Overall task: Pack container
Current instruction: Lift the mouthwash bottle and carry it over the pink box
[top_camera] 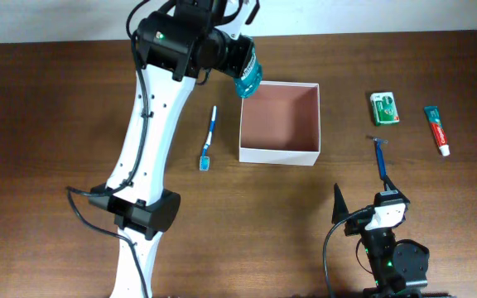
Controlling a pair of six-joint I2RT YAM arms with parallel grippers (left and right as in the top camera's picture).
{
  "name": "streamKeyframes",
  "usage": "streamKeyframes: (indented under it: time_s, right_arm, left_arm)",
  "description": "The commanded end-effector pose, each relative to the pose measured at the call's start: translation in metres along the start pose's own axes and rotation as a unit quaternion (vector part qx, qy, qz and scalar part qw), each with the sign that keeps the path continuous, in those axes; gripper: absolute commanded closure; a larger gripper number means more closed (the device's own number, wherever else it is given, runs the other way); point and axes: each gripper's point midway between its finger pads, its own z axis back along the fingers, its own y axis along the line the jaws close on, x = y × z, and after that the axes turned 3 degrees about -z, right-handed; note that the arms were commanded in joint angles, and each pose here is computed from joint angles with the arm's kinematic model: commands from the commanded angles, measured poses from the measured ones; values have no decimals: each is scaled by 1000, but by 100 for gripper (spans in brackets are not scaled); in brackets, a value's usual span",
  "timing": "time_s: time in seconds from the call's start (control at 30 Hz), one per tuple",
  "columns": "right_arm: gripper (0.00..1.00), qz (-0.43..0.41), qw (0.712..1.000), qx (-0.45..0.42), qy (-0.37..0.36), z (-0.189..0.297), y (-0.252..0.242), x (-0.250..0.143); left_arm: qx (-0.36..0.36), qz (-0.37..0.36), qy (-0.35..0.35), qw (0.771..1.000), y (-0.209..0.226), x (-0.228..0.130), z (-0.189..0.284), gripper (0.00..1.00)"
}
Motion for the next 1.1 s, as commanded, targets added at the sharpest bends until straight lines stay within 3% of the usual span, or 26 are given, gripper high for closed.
streamKeyframes:
  time_s: [0.0,0.3,0.73,1.07]
  right_arm:
    - [1,4,1000,7,-2,0,3,-2]
    - [1,4,1000,7,-2,0,3,-2]
    - [2,4,1000,7,-2,0,3,-2]
    - [1,4,1000,7,-2,0,3,-2]
  left_arm:
    - [-6,20,6,1000,1,-1,-16,86]
    - [-27,36,61,997,-1,-26,-67,86]
    - [-37,25,73,996,-18,-30,-78,86]
    - [8,67,87,994,0,-39,-110,85]
